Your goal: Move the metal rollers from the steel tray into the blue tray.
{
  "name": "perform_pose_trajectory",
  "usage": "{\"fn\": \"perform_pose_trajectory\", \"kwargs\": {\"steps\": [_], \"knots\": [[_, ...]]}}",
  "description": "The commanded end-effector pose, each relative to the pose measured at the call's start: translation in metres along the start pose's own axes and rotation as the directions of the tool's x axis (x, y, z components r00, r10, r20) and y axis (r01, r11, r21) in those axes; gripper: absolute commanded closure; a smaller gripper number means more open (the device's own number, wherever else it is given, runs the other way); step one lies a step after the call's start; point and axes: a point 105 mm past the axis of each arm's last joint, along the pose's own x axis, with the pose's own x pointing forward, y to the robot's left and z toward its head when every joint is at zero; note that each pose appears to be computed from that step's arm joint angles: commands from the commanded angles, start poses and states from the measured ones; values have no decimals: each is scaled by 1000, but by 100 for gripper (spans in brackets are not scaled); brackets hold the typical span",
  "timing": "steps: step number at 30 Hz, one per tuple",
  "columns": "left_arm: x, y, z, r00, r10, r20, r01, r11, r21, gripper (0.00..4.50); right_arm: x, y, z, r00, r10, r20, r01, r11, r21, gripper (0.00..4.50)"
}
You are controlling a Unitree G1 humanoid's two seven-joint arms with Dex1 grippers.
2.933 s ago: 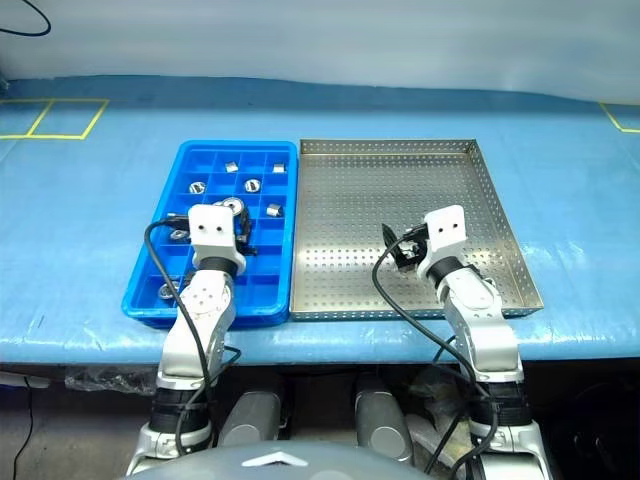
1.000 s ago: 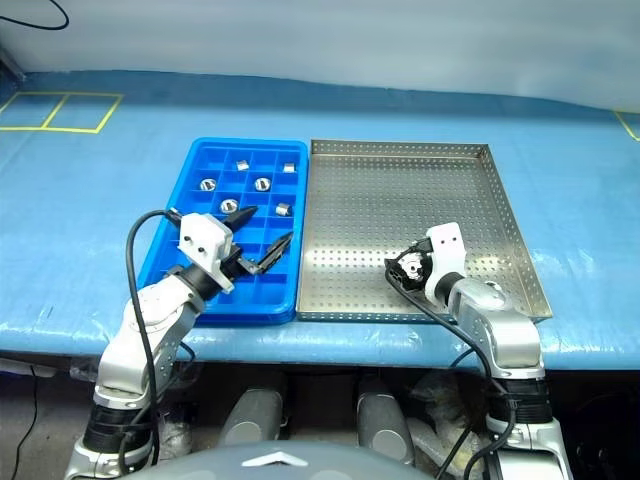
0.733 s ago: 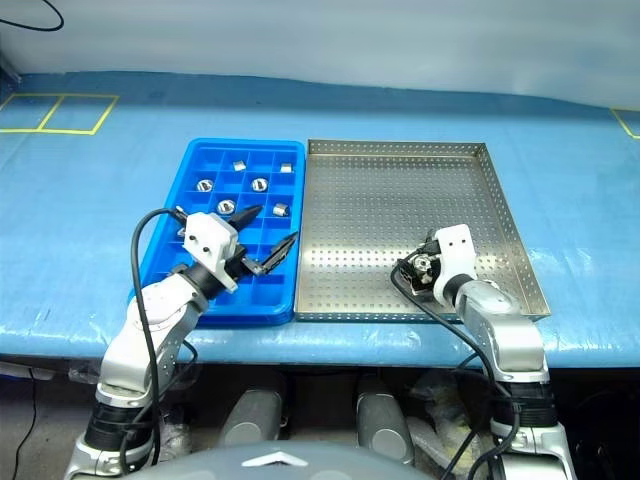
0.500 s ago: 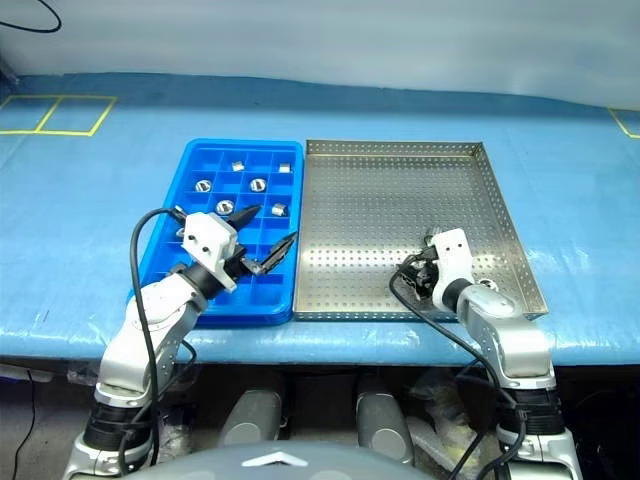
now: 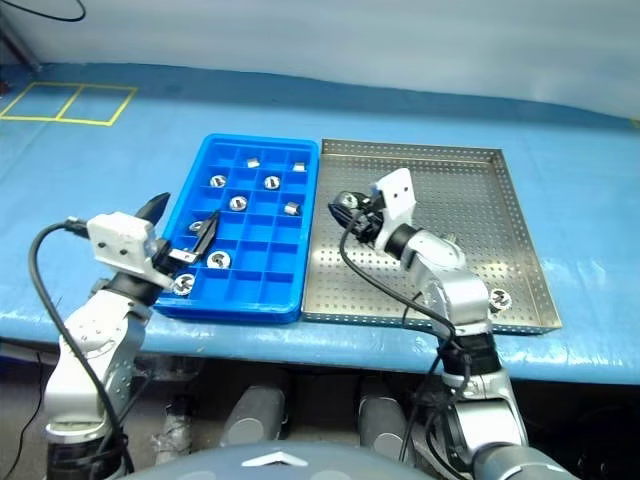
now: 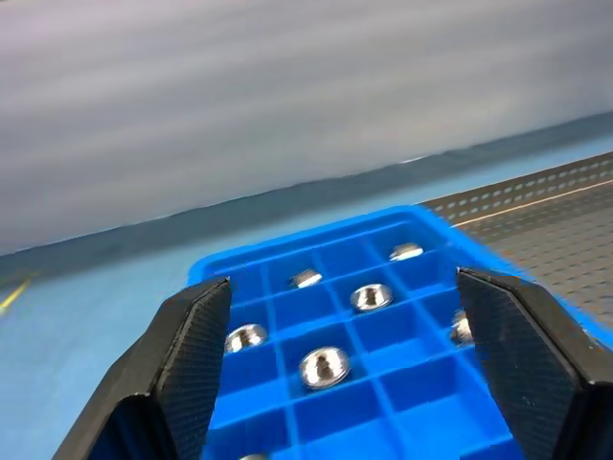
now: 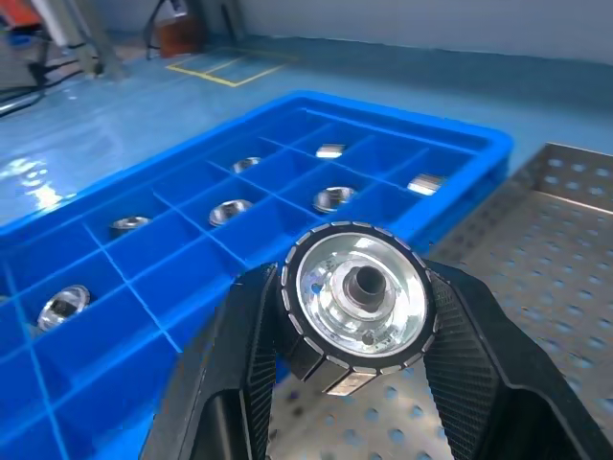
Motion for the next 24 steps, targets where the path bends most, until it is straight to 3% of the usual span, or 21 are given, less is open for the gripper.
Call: {"fn": "perform_pose_trajectory", "kwargs": {"steps": [1,4,9,20,24], "knots": [[-15,7,15,999,33,28,-35,997,64,45,23,20,17,991,129,41,-128,991,-36,269],[-24,12,12,998,65,6,-65,995,73,45,41,22,13,990,138,-2,-138,989,-47,269],[-28,8,9,998,66,-12,-64,995,79,45,62,0,-10,988,5,-156,-14,999,-53,269],[-20,1,4,999,29,-21,-28,997,70,45,29,-9,-38,953,14,-301,-33,998,-57,269],[-13,-4,6,1000,-3,-14,4,997,72,45,16,-17,-45,941,-36,-335,-2,994,-113,133]]}}
